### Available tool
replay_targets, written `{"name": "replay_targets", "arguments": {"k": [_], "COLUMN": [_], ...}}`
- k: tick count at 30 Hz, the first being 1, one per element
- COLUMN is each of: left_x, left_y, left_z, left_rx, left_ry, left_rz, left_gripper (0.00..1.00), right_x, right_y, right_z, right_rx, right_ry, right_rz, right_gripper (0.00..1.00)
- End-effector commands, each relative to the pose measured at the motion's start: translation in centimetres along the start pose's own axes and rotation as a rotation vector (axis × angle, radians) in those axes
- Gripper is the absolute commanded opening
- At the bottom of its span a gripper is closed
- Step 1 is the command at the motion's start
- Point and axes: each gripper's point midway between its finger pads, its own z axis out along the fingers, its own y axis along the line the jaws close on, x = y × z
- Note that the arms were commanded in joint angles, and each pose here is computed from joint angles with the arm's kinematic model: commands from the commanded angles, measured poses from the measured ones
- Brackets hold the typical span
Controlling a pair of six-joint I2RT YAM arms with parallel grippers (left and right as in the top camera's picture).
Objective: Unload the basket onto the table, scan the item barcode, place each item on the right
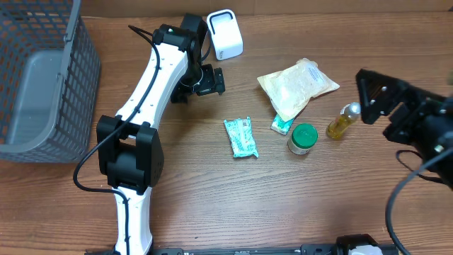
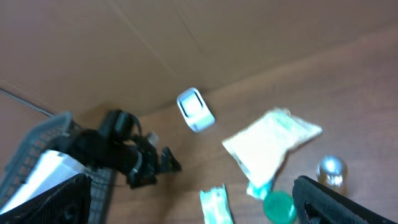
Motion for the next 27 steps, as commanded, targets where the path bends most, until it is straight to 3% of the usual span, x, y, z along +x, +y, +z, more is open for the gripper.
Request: {"name": "replay_targets", "arguments": {"k": [1, 17, 27], "left_x": [-0.2, -0.2, -0.2], "left_y": [-0.5, -0.5, -0.5], "left_z": [-0.9, -0.9, -0.9], "left_rx": [0.008, 0.008, 0.008], "left_ry": [-0.029, -0.029, -0.029], "left_rz": [0.019, 0.019, 0.019], "left_gripper": [1.0, 1.0, 1.0], "right_x": [1.9, 10.7, 13.4], "right_y": [-1.4, -6.5, -8.1], "right_z": [1.4, 3.9, 4.8], "right_rx": [0.035, 0.139, 0.175], "right_ry": [0.057, 0.253, 0.321], "right_rz": [0.014, 0.049, 0.062], "right_gripper": [1.0, 1.0, 1.0]}}
